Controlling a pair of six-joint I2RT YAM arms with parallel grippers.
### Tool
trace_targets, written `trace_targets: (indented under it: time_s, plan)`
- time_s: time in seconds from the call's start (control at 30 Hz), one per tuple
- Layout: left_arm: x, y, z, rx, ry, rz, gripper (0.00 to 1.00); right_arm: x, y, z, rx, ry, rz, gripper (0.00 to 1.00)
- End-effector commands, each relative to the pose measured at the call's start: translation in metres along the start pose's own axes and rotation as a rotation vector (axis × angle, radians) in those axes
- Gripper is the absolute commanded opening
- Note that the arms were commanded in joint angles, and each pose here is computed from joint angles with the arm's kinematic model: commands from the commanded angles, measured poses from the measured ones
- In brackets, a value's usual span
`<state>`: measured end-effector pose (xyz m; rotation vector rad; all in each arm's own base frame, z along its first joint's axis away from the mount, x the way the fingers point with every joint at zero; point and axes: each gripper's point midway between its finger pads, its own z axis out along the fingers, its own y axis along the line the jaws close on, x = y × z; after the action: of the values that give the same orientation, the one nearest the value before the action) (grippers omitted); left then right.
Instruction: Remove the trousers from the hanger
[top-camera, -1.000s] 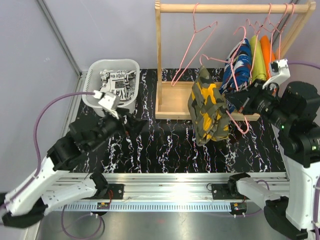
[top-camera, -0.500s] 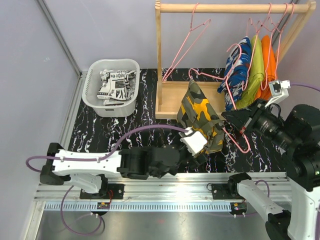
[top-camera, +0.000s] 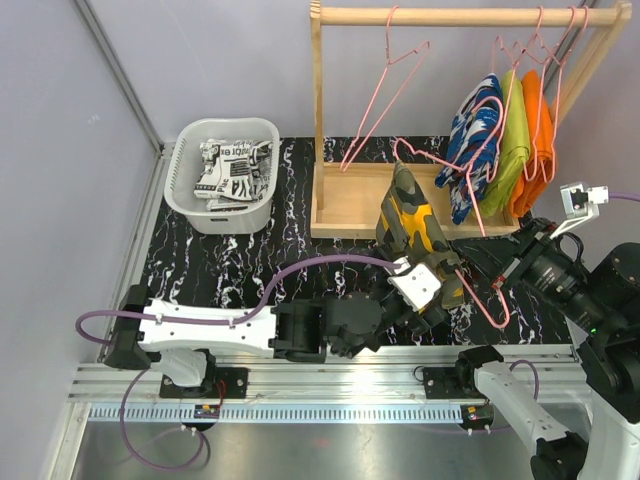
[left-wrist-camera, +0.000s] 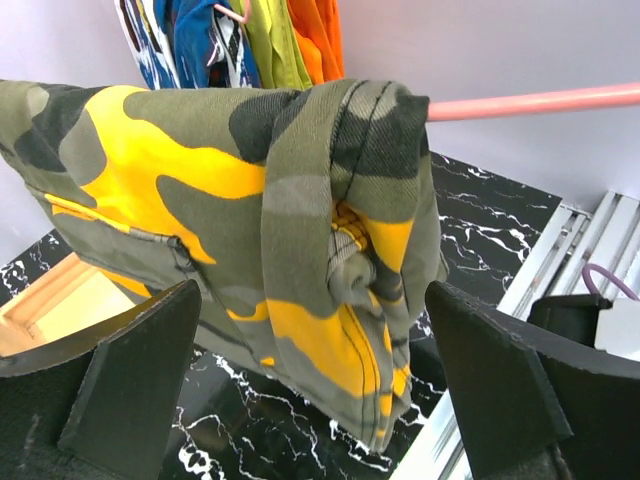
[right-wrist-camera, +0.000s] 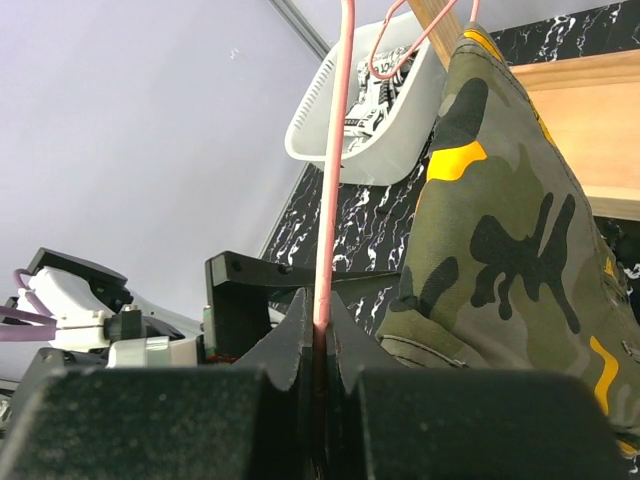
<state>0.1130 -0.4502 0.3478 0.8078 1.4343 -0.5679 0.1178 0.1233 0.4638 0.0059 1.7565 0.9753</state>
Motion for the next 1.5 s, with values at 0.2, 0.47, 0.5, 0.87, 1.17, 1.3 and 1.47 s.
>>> trace_targets:
  time_s: [0.2, 0.47, 0.5, 0.87, 1.17, 1.3, 1.47]
  plan:
    - [-0.026, 0.026, 0.018, -0.079, -0.109, -0.123, 0.7, -0.048, 0.069, -0.033, -0.25, -0.214, -0.096, 0.0]
    - [-0.023, 0.032, 0.024, -0.093, -0.096, -0.081, 0.58, -0.047, 0.076, -0.042, -0.265, -0.216, -0.112, 0.0]
    - [-0.021, 0.033, 0.025, -0.099, -0.093, -0.075, 0.47, -0.047, 0.078, -0.043, -0.274, -0.218, -0.107, 0.0]
    - [-0.041, 0.047, 0.012, -0.117, -0.12, -0.104, 0.0, -0.041, 0.043, -0.028, -0.148, -0.233, -0.137, 0.0]
    - [-0.093, 0.059, -0.027, -0.147, -0.183, -0.099, 0.0, -0.009, -0.024, -0.003, 0.043, -0.186, -0.13, 0.0]
    - [-0.114, 0.07, -0.047, -0.15, -0.21, -0.114, 0.0, 0.02, -0.054, 0.004, 0.103, -0.142, -0.087, 0.0]
    - [-0.128, 0.087, -0.063, -0.177, -0.237, -0.149, 0.0, 0.048, -0.081, 0.013, 0.15, -0.098, -0.032, 0.0]
